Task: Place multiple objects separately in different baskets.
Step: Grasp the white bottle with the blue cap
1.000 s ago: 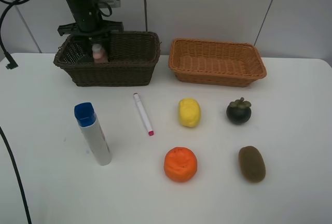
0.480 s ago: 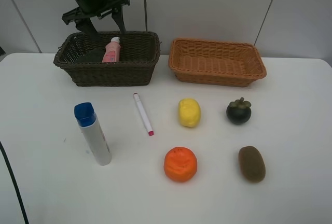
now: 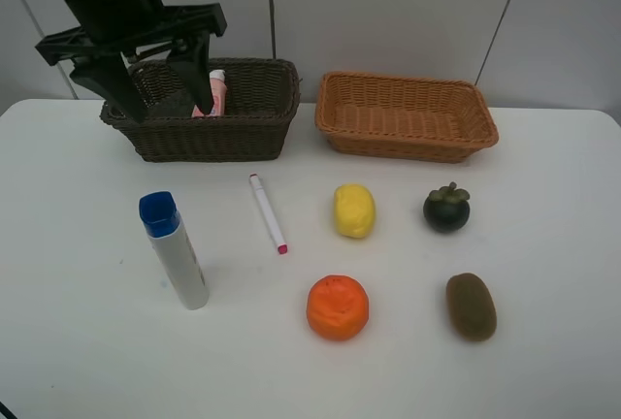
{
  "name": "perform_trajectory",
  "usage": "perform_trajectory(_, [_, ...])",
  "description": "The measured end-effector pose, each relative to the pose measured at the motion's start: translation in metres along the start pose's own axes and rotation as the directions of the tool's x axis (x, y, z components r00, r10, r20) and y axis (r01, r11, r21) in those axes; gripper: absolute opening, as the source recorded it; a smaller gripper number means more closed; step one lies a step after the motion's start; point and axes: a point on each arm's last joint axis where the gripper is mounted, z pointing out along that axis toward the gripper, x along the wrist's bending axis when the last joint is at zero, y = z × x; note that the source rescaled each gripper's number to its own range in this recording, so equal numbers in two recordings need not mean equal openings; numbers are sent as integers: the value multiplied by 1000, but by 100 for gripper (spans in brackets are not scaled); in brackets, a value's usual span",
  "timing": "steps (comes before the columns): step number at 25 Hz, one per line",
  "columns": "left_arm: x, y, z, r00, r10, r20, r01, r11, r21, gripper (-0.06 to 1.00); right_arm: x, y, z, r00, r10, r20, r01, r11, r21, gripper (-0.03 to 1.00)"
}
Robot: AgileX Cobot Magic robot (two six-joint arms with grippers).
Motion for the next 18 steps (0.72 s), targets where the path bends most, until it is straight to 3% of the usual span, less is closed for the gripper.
perform_trajectory(5, [-14,-56,16,996,18,-88,-10,996,84,86,0,0,0,1000,0,0,0,1000,0,99])
perform_trajectory(10, [-15,-83,45,991,2,-137,19,988,154,86,0,0,0,1000,0,0,0,1000,0,99])
perform_trajectory(18, [-13,-77,64,993,-19,-113,25,999,48,86,0,0,0,1000,0,0,0,1000,0,99])
